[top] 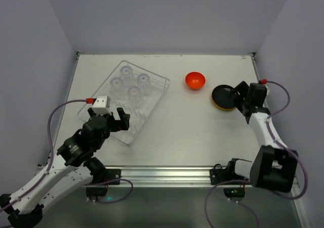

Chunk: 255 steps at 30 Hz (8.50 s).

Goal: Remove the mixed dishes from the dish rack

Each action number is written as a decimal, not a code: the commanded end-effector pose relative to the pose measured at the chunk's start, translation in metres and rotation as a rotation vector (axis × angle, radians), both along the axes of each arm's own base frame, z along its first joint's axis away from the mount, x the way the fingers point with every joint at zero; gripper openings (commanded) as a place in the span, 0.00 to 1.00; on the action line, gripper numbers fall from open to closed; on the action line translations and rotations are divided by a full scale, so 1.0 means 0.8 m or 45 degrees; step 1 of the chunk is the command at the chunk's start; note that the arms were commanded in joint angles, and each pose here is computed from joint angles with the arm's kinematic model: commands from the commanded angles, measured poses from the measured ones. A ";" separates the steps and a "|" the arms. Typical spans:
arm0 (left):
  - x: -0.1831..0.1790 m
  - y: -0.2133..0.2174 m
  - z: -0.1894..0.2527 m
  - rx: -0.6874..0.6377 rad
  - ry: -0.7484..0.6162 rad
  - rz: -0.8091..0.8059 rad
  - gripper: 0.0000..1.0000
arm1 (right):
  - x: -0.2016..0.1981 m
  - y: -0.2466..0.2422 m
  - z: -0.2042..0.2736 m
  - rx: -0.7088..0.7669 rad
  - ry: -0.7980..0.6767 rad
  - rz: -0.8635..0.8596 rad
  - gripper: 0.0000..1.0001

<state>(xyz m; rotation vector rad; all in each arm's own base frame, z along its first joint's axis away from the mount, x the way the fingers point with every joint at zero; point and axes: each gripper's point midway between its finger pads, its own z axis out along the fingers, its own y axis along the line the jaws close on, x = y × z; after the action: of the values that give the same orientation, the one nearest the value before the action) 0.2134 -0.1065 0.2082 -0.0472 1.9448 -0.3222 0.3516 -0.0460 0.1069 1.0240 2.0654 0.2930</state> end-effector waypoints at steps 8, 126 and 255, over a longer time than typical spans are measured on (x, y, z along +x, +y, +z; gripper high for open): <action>-0.009 0.073 0.077 -0.104 -0.138 0.361 1.00 | -0.090 0.143 0.164 -0.321 -0.529 0.607 0.99; -0.012 -0.257 0.135 -1.195 0.048 -0.970 0.18 | -0.215 0.372 0.286 0.599 -1.366 1.761 0.00; 0.303 0.064 -0.131 0.224 0.672 0.455 0.47 | -0.113 0.341 0.166 -0.408 -0.596 1.311 0.99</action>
<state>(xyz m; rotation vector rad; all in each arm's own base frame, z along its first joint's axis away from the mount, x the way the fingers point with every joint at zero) 0.4473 -0.0562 0.0864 -0.4074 2.4776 0.1434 0.2600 0.2223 0.2225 -0.3572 1.9998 0.5708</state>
